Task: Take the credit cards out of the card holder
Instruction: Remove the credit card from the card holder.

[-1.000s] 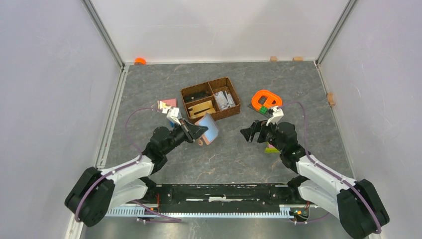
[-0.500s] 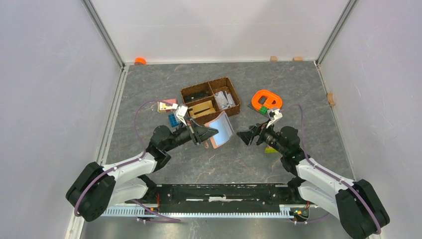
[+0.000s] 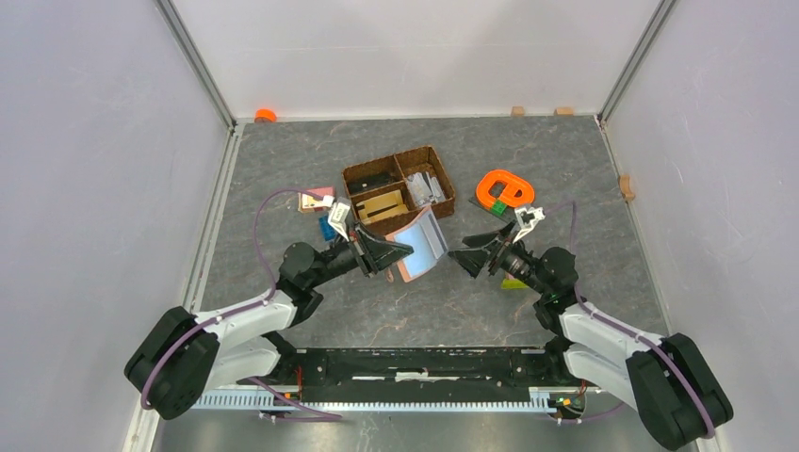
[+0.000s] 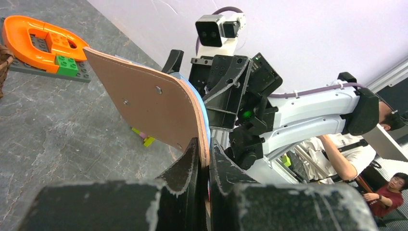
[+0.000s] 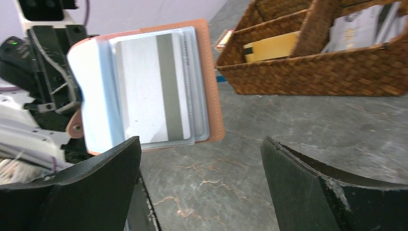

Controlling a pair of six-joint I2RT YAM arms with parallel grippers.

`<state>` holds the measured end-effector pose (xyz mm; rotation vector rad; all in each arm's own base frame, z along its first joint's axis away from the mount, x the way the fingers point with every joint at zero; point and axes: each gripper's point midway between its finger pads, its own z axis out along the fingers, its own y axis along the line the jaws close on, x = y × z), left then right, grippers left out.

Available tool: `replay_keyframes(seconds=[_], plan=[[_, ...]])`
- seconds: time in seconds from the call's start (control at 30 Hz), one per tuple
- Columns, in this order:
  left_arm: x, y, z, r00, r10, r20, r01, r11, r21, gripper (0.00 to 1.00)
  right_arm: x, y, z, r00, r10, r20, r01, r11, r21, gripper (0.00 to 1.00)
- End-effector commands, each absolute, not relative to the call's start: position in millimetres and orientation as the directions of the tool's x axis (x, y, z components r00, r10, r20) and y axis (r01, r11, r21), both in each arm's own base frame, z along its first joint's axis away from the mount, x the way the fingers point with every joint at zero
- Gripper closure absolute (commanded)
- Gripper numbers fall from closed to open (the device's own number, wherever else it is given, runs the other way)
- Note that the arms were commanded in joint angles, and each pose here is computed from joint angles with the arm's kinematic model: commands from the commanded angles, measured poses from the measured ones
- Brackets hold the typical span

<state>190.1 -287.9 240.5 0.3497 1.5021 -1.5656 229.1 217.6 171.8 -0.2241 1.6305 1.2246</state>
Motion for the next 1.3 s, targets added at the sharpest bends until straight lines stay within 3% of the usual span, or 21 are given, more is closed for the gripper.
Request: replay_keyframes(seconds=[0.0, 0.27, 0.6, 0.83, 1.27], plan=[[174.6, -284.9, 272.8, -0.495, -0.451, -0.742, 0.814, 0.057, -0.578, 0.98, 212.4, 228.7, 198.6, -0.46, 0.434, -0.775, -0.731, 0.309, 0.608, 0.02], [153.1, -291.9, 291.0, -0.557, -0.427, -0.712, 0.817, -0.13, -0.562, 0.98, 196.7, 233.6, 212.3, -0.525, 0.474, -0.706, -0.736, 0.164, 0.657, 0.02], [151.0, -294.2, 290.1, -0.562, -0.422, -0.711, 0.815, -0.139, -0.562, 0.98, 177.0, 232.6, 236.8, -0.548, 0.499, -0.671, -0.764, 0.027, 0.645, 0.02], [149.7, -293.3, 291.3, -0.555, -0.424, -0.716, 0.821, -0.14, -0.553, 0.98, 176.9, 230.6, 239.1, -0.525, 0.502, -0.687, -0.78, 0.04, 0.625, 0.06], [185.1, -289.8, 257.6, -0.51, -0.434, -0.742, 0.785, 0.117, -0.608, 0.98, 187.6, 215.4, 235.7, -0.442, 0.536, -0.719, -0.791, 0.145, 0.594, 0.21]])
